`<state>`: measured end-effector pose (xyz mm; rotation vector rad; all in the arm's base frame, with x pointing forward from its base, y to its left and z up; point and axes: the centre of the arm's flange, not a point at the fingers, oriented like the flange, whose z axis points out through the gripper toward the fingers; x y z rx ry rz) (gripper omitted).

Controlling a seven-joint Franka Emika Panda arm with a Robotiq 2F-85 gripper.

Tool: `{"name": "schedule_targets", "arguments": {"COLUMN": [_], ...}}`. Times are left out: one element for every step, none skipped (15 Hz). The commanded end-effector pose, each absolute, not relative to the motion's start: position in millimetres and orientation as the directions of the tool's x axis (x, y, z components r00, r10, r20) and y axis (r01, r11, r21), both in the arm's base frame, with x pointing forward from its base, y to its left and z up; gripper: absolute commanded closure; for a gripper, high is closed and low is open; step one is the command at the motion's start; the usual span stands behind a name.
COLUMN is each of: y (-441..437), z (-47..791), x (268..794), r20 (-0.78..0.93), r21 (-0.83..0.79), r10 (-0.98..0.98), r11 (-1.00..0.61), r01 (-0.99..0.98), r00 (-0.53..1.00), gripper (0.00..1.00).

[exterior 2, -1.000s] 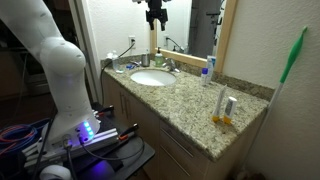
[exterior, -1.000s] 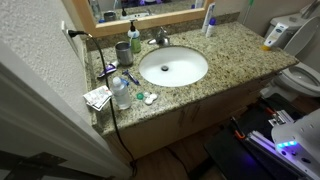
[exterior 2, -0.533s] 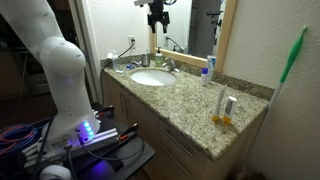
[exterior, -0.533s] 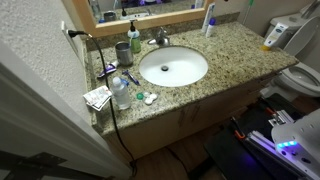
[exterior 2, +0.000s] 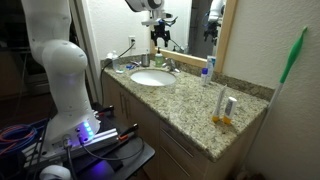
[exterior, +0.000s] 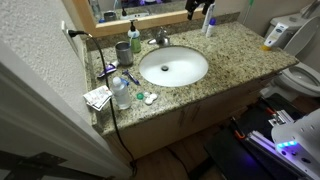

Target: Open the tap

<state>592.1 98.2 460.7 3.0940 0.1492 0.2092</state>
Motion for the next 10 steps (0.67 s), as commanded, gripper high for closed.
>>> {"name": "schedule_targets", "arguments": {"y": [100.0,100.2,99.9,101.2,105.0,110.7,115.7,120.2,124.5,128.3], "z": [463.3,466.2,468.4,457.6,449.1,440.1,434.3,427.7,422.1,415.3], "x": [597.6,600.0,600.7,612.5,620.5,631.2,639.0,648.7,657.5,667.1], "r20": [0.141,0.148,0.152,0.114,0.113,0.128,0.125,0.133,0.129,0.134], "r21": [0.041,0.039,0.039,0.028,0.011,-0.003,-0.047,-0.062,-0.077,-0.093], "r10": [0.094,0.091,0.090,0.099,0.085,0.076,0.087,0.064,0.044,0.033], "r11": [-0.995,-0.995,-0.996,-0.995,-0.996,-0.997,-0.995,-0.995,-0.996,-0.995], "r01": [0.089,0.086,0.085,0.096,0.084,0.077,0.093,0.073,0.054,0.045], "r00": [0.986,0.985,0.984,0.989,0.990,0.989,0.988,0.989,0.991,0.990], "gripper": [0.00,0.00,0.00,0.00,0.00,0.00,0.00,0.00,0.00,0.00]}}
